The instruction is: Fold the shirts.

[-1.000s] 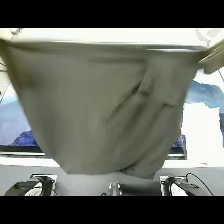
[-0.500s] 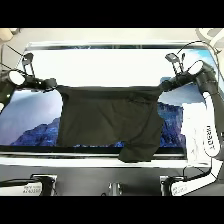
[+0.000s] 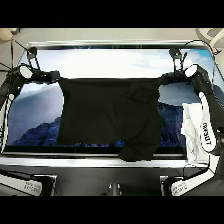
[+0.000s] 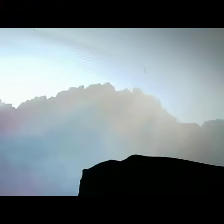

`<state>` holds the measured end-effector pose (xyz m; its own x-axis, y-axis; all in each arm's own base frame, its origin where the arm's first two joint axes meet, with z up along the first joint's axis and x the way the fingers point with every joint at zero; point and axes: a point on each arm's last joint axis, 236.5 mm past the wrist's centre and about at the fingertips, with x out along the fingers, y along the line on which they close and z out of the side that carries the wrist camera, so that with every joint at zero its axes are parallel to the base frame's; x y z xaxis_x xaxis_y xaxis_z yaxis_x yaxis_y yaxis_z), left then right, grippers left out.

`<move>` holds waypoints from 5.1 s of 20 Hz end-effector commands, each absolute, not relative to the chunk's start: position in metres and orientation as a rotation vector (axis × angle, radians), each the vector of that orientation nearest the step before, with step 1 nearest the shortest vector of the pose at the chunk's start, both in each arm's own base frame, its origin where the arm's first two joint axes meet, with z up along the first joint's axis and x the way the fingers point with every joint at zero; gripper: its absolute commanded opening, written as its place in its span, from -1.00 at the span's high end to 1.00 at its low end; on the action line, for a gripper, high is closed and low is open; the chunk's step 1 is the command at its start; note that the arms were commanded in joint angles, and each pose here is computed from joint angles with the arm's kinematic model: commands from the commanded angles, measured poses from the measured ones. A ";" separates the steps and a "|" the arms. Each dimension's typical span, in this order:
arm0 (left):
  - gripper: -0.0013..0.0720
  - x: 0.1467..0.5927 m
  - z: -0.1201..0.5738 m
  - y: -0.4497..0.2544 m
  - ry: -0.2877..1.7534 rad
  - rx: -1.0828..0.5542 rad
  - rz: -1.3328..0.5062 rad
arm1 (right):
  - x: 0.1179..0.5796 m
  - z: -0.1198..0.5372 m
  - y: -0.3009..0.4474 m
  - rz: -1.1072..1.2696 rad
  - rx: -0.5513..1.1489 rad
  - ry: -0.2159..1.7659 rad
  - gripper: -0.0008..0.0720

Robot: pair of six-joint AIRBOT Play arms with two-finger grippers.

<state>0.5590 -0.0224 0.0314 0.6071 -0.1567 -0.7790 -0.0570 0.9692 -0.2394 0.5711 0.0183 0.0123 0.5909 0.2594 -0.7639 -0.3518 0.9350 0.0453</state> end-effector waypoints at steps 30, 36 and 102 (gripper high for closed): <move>-0.24 0.245 -0.090 -0.022 1.757 -0.348 -0.090 | 0.276 -0.065 0.008 0.520 -0.003 1.651 -0.35; -0.24 0.232 -0.111 -0.038 1.755 -0.397 -0.100 | 0.255 -0.070 0.011 0.527 -0.010 1.656 -0.35; -0.90 0.454 0.051 -0.092 1.256 -0.384 -0.277 | 0.442 -0.112 0.060 0.558 0.275 1.409 -0.95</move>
